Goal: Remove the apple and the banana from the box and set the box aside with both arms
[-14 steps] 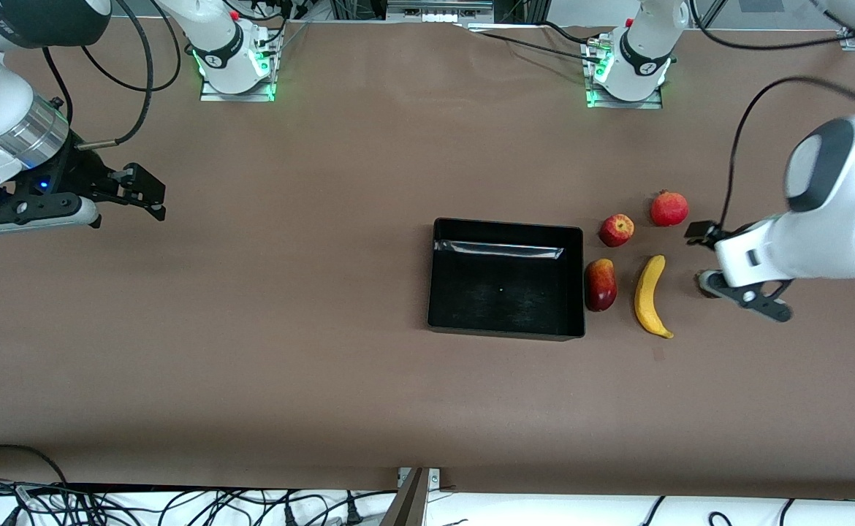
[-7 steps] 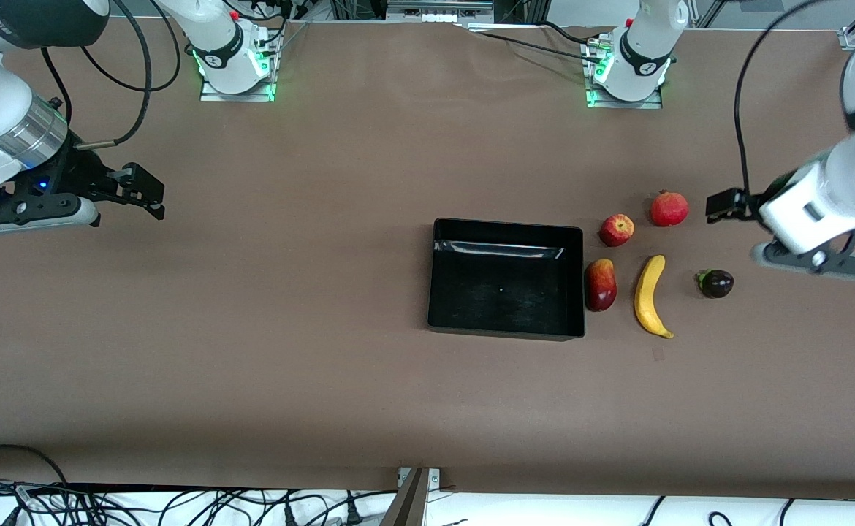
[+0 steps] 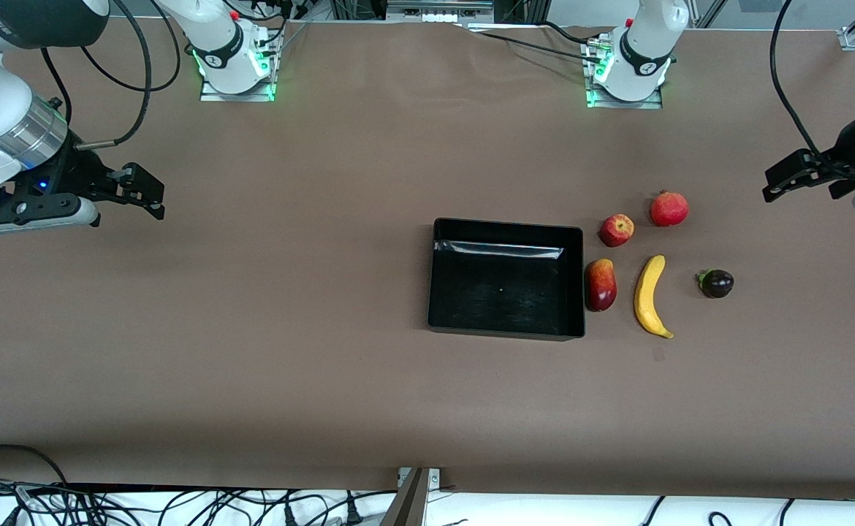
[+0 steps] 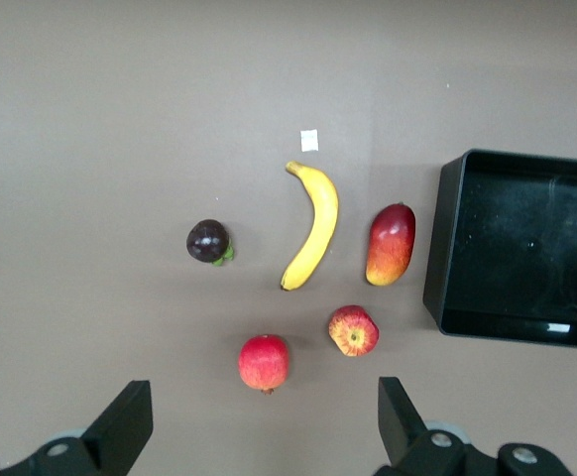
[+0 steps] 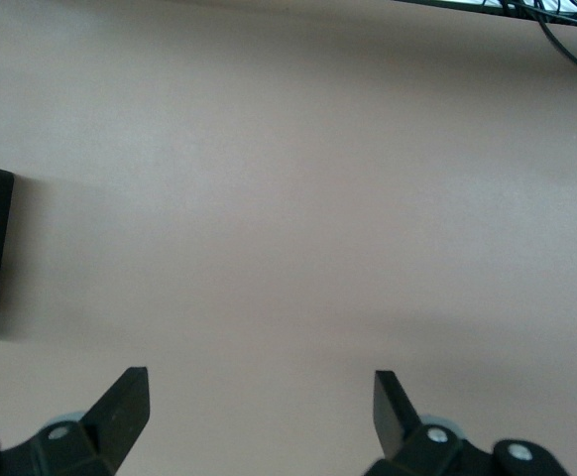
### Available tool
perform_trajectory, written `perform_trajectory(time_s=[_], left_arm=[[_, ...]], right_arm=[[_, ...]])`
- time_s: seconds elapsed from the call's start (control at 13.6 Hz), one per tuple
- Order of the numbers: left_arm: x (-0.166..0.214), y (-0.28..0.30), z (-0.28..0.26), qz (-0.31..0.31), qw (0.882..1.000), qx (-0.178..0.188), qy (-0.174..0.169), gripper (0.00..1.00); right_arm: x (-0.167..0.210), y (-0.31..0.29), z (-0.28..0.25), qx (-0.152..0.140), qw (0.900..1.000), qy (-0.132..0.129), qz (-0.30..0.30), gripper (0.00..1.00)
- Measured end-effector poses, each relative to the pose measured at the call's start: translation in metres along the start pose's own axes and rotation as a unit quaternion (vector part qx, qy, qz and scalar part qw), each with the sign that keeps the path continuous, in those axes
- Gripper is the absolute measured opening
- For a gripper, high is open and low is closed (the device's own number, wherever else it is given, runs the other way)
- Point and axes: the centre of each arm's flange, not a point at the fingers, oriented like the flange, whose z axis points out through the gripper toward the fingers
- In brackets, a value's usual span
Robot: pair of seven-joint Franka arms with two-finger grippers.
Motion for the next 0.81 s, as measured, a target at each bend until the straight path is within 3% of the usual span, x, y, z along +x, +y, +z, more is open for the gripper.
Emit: perform_trajectory(time_s=[0.81], left_arm=[[-0.0004, 0.0018, 0.0007, 0.003, 1.0, 0.0, -0.001, 1.0]], right_arm=[[0.0016, 0.0001, 0.0015, 0.0, 1.0, 0.002, 0.0, 1.0]])
